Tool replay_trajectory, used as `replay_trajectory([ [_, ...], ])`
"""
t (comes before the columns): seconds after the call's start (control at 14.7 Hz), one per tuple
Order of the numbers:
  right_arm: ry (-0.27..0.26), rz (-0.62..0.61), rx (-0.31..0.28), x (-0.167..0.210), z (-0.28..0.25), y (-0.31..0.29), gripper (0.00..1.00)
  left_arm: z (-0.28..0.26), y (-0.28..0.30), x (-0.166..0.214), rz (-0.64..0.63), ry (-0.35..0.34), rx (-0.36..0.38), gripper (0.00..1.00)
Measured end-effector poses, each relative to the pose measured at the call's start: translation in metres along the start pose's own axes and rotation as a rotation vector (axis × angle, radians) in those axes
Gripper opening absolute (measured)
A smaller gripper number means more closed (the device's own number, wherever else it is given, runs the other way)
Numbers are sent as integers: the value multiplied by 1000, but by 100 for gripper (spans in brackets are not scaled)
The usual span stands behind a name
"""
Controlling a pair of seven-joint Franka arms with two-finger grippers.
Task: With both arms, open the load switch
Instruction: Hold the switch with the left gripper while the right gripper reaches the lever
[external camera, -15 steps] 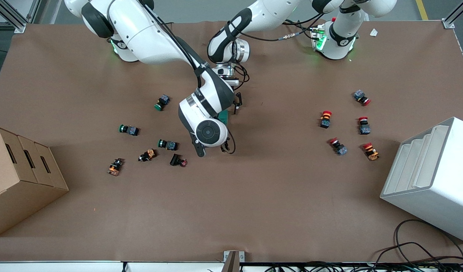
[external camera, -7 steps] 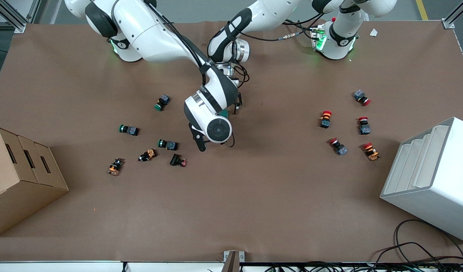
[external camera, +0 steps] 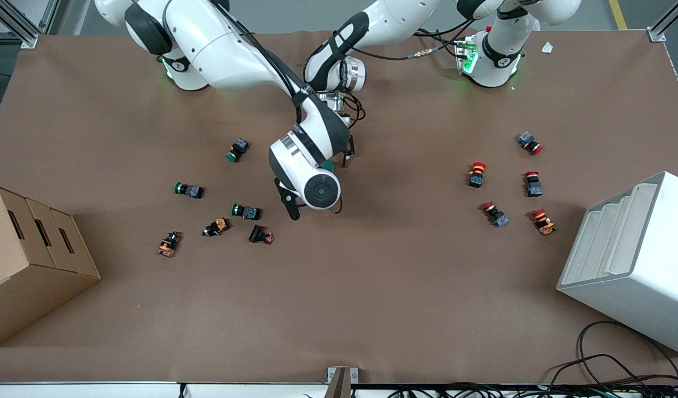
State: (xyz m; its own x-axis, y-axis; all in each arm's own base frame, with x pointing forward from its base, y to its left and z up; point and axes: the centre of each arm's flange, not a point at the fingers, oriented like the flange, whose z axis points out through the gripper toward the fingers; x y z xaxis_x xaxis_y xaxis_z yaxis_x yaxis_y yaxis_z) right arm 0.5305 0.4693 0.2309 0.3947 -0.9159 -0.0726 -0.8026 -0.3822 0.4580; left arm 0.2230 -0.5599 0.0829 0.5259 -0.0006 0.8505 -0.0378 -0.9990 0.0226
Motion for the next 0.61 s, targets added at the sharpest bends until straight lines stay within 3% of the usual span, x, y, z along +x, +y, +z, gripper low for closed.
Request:
replay_trajectory([
  [0.34,-52,-9,-138,-9,7,17,100,0,0,0,0,0,0,100],
  [0.61,-55,-16,-192,-13,12,24,100,0,0,0,0,0,0,100],
])
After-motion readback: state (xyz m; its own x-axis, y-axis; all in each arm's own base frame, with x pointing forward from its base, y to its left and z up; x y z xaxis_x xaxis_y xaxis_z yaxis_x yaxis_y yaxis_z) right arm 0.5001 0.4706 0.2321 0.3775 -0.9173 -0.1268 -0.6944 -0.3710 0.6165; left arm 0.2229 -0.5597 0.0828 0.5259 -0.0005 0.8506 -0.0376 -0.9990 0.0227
